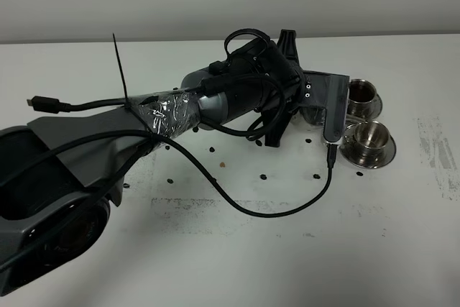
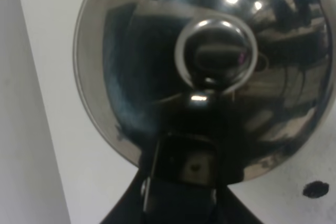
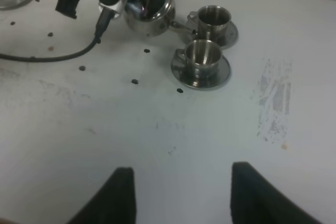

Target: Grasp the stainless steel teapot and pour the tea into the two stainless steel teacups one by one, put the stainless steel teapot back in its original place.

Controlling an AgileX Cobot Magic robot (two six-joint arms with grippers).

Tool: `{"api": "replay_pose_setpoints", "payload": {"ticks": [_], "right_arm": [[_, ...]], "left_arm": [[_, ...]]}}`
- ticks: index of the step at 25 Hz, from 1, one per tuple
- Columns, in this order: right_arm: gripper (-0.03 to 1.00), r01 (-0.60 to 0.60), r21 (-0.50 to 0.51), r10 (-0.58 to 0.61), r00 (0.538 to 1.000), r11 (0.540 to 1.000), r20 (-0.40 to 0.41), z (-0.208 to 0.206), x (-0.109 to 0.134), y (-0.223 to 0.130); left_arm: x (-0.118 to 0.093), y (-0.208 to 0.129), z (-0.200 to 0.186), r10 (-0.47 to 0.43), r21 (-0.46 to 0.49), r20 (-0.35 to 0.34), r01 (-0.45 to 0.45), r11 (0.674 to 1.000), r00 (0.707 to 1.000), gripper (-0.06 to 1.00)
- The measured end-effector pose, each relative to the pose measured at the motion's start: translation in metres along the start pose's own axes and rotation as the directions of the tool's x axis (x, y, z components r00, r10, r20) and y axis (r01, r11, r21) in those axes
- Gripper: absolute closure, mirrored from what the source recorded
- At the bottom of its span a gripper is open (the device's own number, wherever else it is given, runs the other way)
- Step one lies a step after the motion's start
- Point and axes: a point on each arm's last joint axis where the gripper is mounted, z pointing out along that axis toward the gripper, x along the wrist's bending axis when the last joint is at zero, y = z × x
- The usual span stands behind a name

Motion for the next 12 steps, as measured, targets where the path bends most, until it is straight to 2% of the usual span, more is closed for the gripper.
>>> {"api": "replay_pose_setpoints", "payload": {"ticks": [12], "right_arm": [[0.57,0.001,0.000,-0.001,1.000,1.000,0.000,0.0000,0.0000,0.0000]], "left_arm": [[0.0031,0.0061,-0.0005,0.079,0.000,-0.068,-0.080,0.997,0.995,0.78]]}}
